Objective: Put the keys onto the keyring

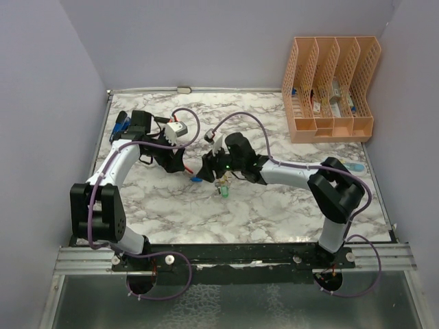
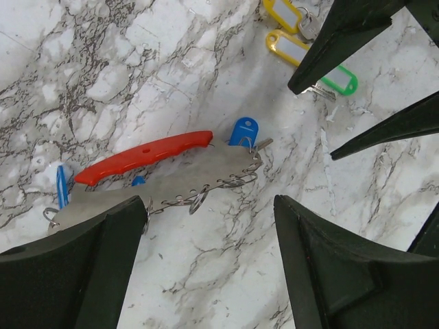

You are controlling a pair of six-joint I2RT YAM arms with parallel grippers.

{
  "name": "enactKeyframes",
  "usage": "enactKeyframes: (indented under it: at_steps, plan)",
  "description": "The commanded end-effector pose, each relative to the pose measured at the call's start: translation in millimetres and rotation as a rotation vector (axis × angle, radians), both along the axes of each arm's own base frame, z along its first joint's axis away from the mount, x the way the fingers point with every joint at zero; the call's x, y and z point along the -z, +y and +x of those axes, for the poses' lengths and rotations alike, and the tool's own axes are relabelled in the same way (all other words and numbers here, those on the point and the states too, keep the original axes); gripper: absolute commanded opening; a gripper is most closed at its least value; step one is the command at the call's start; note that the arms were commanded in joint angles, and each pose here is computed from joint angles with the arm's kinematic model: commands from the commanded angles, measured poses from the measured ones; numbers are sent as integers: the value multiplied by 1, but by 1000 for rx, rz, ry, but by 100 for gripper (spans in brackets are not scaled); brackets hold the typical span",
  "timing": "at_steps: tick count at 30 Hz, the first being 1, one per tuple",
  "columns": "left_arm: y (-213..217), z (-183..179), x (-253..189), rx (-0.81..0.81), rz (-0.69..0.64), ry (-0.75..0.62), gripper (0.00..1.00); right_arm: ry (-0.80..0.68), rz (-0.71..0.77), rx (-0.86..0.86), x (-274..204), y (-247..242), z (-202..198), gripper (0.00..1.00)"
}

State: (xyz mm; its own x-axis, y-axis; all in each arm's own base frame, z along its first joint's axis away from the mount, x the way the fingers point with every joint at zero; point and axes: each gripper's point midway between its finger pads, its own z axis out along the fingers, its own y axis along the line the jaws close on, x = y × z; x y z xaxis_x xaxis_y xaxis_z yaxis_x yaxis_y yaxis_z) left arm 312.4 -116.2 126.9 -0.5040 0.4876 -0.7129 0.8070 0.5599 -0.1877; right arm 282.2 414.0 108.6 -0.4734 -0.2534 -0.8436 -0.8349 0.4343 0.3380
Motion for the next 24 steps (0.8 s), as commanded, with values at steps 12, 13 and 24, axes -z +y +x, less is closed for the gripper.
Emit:
enactKeyframes:
  at_steps: [12, 13, 24]
  plan:
    - [-9, -27, -19, 20, -59, 108, 84, -60, 93, -79, 0, 47, 23, 55]
    - [-10, -28, -18, 20, -67, 115, 84, -60, 96, -95, 1, 51, 22, 55]
    - [-15, -24, -18, 0, -96, 158, 84, -53, 86, -165, 20, 73, 22, 24]
